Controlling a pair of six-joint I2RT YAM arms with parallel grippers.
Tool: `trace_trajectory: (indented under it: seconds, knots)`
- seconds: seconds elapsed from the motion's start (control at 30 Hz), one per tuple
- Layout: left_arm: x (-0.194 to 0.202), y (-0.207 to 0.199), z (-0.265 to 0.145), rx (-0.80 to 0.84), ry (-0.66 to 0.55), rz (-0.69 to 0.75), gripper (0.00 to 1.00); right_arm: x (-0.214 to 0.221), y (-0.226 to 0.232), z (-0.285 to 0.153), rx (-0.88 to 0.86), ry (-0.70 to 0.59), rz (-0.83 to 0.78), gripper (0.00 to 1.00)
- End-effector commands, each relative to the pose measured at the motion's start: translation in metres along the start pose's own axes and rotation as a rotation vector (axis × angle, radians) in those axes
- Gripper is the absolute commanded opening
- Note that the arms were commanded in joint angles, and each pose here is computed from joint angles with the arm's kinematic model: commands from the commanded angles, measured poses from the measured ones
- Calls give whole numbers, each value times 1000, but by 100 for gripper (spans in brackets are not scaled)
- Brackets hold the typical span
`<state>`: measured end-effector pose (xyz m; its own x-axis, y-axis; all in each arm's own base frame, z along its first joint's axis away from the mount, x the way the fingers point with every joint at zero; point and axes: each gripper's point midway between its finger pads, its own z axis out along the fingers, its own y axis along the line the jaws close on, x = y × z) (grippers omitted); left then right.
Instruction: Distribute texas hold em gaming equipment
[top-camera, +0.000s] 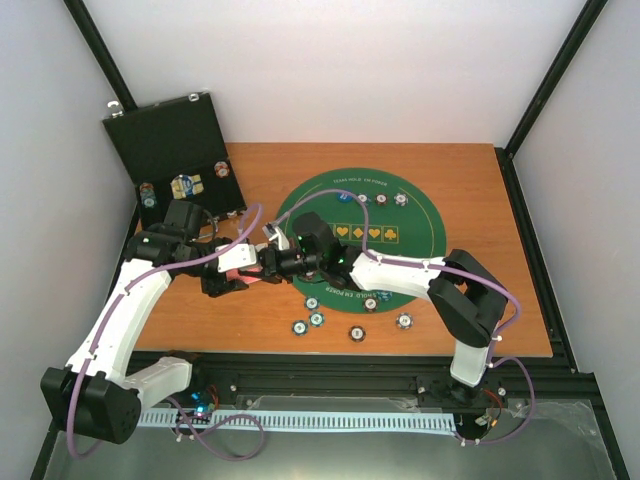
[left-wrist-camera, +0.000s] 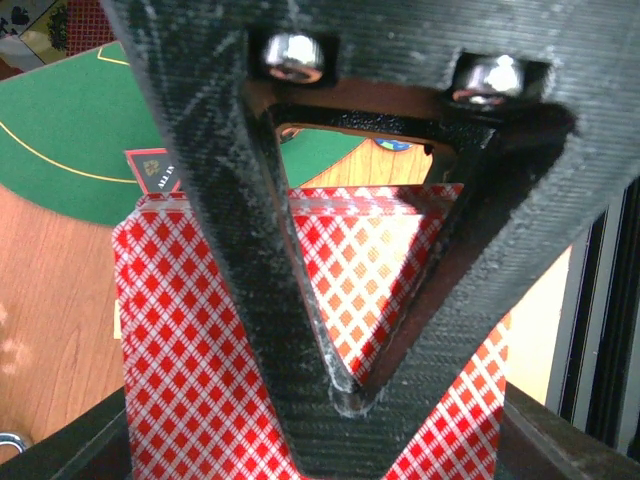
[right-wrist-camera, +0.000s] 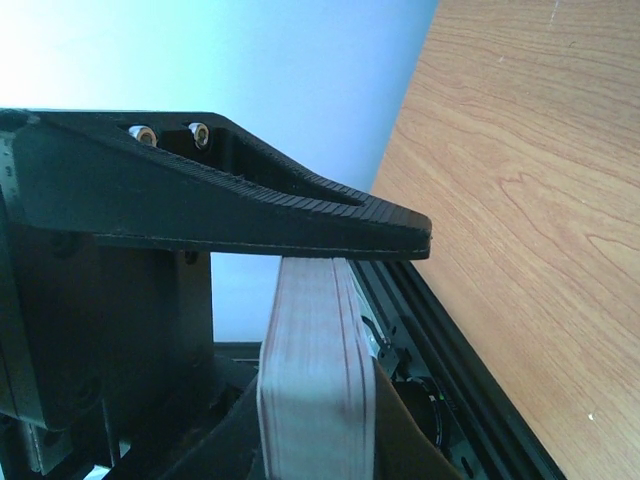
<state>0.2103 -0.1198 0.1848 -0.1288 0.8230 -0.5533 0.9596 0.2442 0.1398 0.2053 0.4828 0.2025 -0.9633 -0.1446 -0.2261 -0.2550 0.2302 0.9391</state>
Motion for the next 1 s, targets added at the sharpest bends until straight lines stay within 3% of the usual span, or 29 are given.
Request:
trace_trajectory:
  seconds: [0.0,0.33,0.53,0.97]
  knots:
    - [-14,-10,-12,13,-53,38,52,-10,-52,-5,130,-61,65,7]
    - [-8,-11,-9,34,-19,44,33,-19,-58,-16,236,-51,30,48]
    - [-4,-10,-8,43,5,42,32,-13,-66,-17,239,-43,50,51]
    - [4,-8,-6,45,48,43,32,-11,-76,-34,287,-51,55,46]
